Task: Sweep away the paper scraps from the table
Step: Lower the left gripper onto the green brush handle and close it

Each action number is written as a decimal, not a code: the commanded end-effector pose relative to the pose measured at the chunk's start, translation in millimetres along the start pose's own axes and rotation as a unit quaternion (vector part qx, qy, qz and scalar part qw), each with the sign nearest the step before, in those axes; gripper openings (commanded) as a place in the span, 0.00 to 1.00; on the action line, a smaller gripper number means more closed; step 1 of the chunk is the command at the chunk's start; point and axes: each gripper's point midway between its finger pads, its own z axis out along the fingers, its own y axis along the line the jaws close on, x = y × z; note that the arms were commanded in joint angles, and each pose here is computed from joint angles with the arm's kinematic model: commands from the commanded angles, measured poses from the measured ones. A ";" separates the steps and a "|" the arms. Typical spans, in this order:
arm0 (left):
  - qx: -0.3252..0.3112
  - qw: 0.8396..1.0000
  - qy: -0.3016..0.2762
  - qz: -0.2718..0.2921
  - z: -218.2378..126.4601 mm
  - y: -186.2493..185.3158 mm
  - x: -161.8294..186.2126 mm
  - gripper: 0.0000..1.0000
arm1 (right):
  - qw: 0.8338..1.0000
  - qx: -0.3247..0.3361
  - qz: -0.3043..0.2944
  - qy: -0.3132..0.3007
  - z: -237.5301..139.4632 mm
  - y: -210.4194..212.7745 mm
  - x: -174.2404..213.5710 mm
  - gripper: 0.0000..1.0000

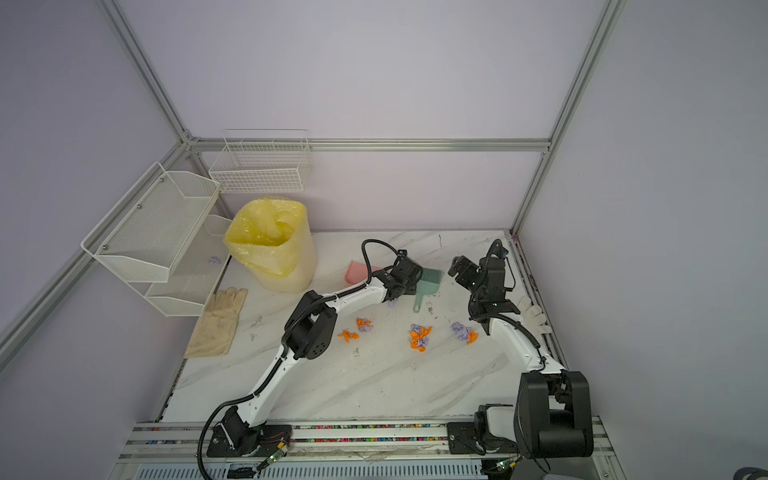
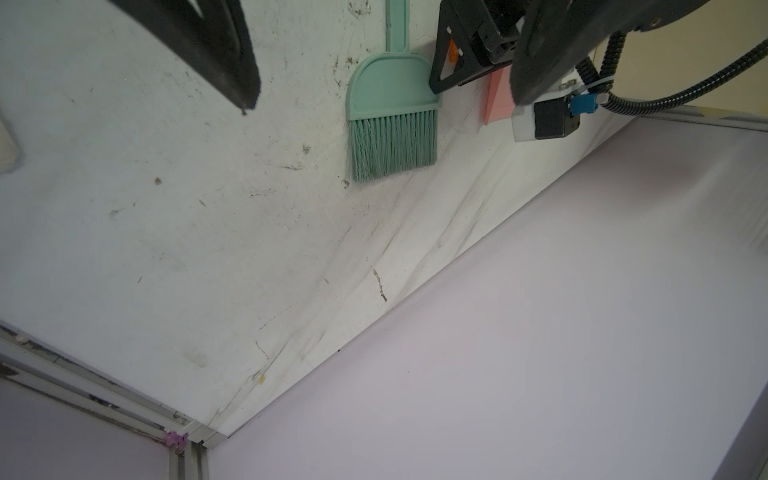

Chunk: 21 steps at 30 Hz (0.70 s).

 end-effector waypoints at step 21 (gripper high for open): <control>0.008 1.000 -0.006 -0.020 14.6 -3.0 -5.6 0.29 | 1.000 -0.011 0.011 0.000 4.9 4.5 -1.3 0.97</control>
